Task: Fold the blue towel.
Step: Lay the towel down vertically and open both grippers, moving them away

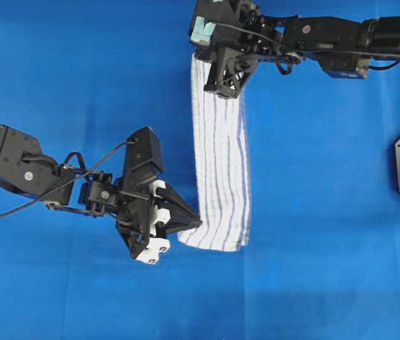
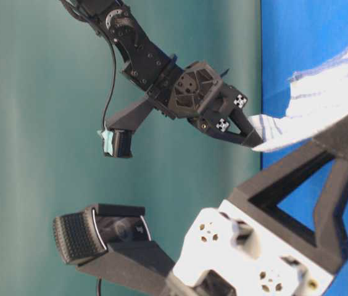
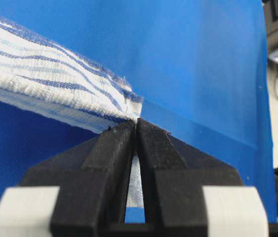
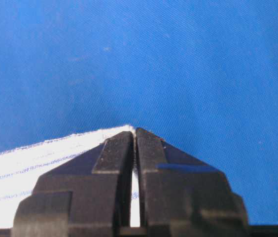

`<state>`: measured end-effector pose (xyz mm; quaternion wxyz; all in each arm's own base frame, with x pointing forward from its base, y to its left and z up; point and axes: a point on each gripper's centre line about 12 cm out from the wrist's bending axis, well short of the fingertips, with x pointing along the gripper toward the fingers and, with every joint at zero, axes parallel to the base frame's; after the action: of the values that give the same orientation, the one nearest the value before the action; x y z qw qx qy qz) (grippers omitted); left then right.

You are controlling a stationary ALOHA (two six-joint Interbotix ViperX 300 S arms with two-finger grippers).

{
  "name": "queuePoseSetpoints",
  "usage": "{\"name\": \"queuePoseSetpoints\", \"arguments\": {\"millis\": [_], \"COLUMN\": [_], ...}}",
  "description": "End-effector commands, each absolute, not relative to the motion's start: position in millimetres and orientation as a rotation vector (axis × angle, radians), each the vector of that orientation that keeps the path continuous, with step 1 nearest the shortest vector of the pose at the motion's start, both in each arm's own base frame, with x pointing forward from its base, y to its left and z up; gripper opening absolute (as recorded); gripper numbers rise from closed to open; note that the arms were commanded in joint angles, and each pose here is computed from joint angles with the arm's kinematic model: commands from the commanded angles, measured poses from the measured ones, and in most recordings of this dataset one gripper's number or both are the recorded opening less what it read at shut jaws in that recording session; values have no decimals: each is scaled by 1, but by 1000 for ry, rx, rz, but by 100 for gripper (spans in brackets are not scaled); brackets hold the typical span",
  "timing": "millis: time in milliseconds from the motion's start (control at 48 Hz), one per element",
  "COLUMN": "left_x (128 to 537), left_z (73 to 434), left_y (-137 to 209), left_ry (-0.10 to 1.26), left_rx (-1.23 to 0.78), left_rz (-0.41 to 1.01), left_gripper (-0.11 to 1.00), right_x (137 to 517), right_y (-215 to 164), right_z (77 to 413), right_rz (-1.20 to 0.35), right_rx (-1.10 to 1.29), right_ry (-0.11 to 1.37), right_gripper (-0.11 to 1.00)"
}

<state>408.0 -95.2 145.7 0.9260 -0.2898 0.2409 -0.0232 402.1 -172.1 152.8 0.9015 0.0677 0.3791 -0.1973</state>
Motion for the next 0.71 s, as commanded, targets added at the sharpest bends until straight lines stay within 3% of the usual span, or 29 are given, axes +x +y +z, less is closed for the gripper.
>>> {"name": "queuePoseSetpoints", "arguments": {"millis": [0,375,438,521,626,688], "left_x": [401,395,397,396,395,394], "left_z": [166,157,158,157,156,156], "left_y": [-123,-118,-118,-117,-114,-114], "left_ry": [460,530,526,528,536,537], "left_rx": [-589,-578,-579,-579,-577,-577], "left_rz": [-134,-104,-104,-100,-93,-93], "left_gripper": [3,3,9,27,56,59], "right_x": [408,416,417,418,420,421], "right_y": [-184,-186,-185,-183,-180,-178], "right_z": [169,168,166,165,166,166], "right_rz": [-426,-421,-416,-409,-396,-385], "right_rx": [132,123,118,112,96,76], "right_ry": [730,727,731,732,730,731], "right_gripper": [2,2,4,18,49,67]}}
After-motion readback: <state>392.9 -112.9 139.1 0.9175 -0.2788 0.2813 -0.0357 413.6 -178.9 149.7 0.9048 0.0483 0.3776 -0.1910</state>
